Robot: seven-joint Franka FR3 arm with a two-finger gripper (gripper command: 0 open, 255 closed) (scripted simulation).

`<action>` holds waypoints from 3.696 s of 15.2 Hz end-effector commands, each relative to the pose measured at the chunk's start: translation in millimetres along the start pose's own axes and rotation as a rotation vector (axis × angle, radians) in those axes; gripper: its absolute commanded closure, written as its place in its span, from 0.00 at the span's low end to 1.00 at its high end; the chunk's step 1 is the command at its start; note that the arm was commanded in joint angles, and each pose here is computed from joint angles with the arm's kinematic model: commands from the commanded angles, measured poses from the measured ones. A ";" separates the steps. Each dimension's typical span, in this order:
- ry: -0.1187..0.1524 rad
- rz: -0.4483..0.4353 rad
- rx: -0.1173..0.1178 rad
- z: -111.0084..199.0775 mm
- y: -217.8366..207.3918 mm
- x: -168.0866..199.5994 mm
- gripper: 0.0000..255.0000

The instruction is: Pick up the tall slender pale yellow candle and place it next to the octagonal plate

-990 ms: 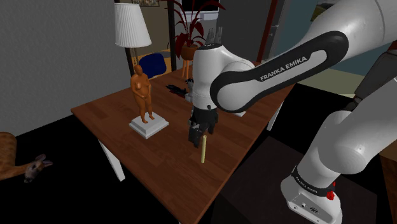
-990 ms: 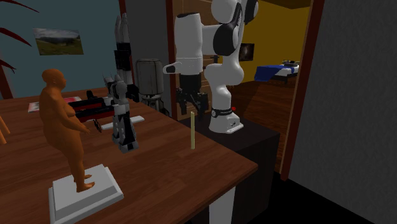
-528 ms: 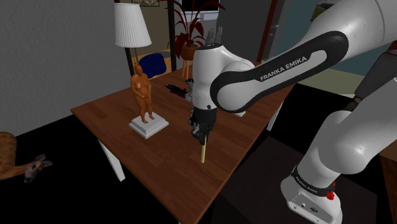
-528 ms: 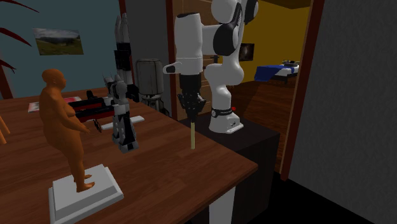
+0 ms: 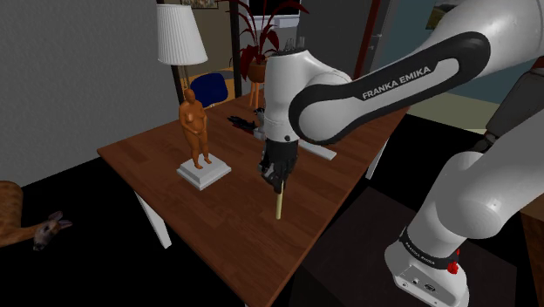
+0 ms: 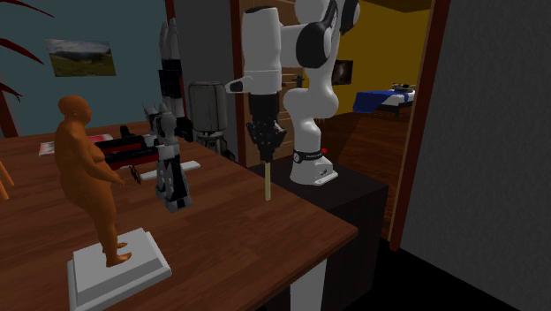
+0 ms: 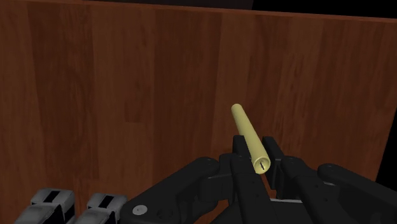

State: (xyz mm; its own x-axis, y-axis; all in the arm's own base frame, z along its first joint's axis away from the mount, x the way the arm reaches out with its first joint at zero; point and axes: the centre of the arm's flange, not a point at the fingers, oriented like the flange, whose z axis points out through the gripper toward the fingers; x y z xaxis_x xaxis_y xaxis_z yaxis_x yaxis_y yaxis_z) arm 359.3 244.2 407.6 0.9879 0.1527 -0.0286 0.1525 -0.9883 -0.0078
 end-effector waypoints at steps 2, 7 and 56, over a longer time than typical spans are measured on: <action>0.000 0.000 0.000 -15.6 -0.3 0.0 1.00; 0.000 0.000 0.000 -42.0 -0.5 -0.8 1.00; 0.000 0.000 0.000 -210.5 225.7 62.8 1.00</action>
State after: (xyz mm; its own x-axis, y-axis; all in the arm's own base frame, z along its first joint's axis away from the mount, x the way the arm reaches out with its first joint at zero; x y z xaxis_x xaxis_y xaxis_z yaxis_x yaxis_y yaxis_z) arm 457.3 43.0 614.1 0.9880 0.1515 -0.0292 0.1513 -0.9885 -0.0080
